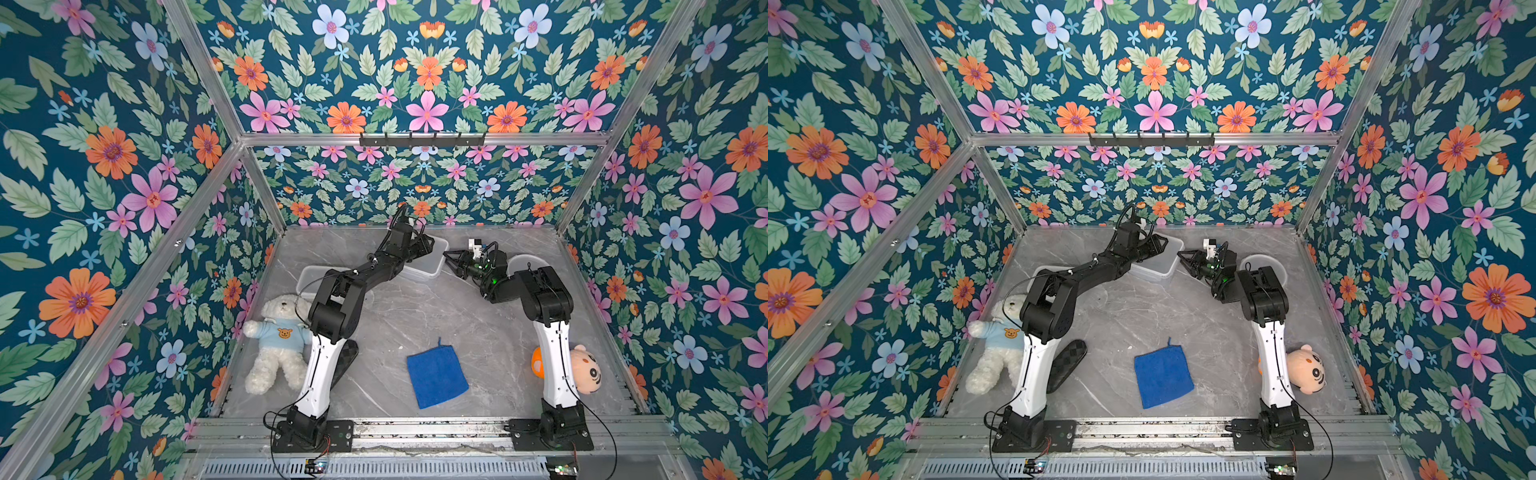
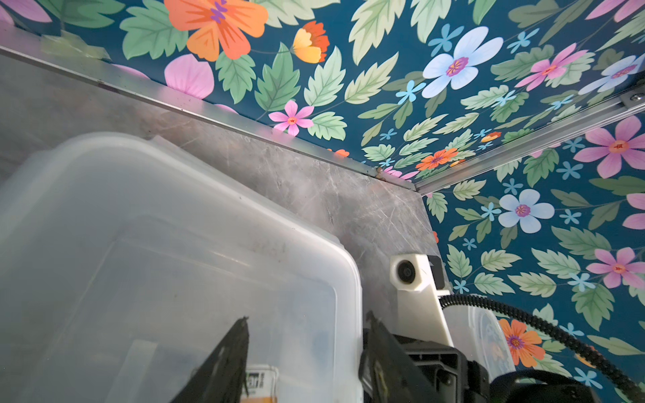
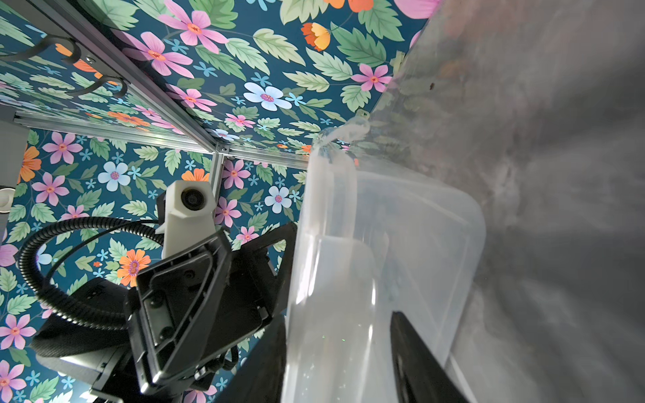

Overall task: Wipe the insides of the lunch boxes
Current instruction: Open the fastener of the lunch box.

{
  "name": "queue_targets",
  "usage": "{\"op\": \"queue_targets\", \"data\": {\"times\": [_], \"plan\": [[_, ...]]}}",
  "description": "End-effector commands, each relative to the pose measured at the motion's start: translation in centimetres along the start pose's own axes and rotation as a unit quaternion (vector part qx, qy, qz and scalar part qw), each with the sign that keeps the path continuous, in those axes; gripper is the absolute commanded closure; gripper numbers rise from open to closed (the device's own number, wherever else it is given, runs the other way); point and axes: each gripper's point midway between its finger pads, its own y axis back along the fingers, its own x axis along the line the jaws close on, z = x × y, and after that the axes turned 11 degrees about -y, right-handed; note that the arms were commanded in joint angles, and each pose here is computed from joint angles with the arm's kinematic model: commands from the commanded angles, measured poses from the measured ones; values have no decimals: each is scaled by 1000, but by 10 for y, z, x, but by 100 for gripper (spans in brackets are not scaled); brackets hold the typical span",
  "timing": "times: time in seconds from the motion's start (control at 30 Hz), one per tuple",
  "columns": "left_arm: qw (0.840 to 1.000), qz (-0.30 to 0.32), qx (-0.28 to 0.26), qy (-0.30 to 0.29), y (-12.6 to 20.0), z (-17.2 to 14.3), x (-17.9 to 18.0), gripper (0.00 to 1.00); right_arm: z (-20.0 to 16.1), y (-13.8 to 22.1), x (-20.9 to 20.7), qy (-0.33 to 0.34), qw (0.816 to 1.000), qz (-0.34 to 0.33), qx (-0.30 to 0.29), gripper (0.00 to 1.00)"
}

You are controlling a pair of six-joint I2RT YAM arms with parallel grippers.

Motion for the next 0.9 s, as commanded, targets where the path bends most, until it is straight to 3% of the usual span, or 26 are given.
{"op": "queue_targets", "data": {"times": [0.0, 0.6, 0.87], "plan": [[986, 85, 137, 46, 3, -83, 48, 43, -7, -2, 18, 17, 999, 29, 14, 54], [983, 87, 151, 50, 2, -102, 53, 44, -16, 5, 24, 18, 1000, 3, 18, 81], [984, 86, 150, 48, 3, -100, 52, 44, -16, 8, 7, 8, 1000, -19, 10, 50]]}}
